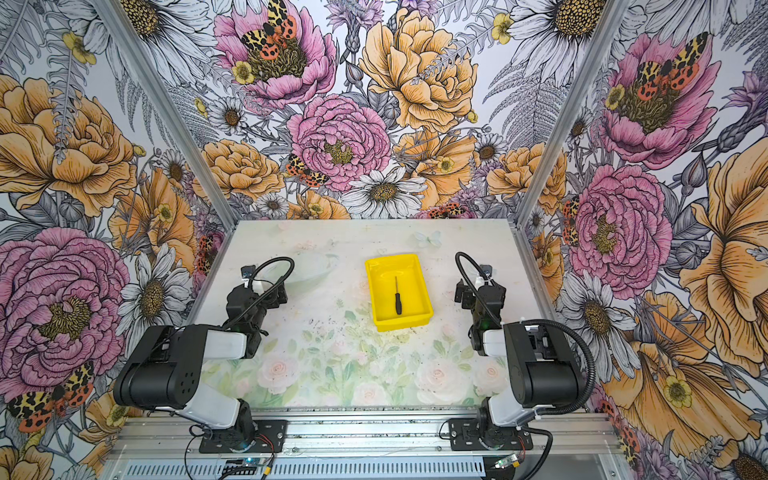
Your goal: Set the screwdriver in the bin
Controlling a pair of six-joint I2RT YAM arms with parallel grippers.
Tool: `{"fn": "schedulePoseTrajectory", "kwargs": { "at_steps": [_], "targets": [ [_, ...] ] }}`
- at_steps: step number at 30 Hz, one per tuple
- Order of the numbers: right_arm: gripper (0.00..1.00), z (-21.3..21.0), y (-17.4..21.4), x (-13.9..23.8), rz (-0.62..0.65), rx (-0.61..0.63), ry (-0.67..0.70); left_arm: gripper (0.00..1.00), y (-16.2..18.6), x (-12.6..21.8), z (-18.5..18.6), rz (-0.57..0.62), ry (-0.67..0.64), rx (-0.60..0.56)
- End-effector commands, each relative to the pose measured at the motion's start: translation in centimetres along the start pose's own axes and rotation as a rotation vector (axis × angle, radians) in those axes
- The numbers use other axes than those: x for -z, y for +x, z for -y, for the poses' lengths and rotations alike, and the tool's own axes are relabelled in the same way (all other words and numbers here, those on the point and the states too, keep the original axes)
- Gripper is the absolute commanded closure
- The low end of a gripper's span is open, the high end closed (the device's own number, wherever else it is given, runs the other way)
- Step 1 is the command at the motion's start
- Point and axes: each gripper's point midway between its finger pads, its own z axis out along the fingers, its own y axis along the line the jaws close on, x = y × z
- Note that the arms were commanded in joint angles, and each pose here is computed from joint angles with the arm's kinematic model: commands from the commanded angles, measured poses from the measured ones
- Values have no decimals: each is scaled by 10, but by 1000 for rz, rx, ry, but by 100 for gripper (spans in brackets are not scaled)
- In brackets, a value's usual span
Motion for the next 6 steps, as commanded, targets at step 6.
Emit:
{"fn": "schedulePoseTrajectory", "kwargs": {
  "at_steps": [6],
  "targets": [
    [1, -2, -20, -1, 63, -8, -11, 1, -17, -2, 3, 56, 15, -7]
  ]
}}
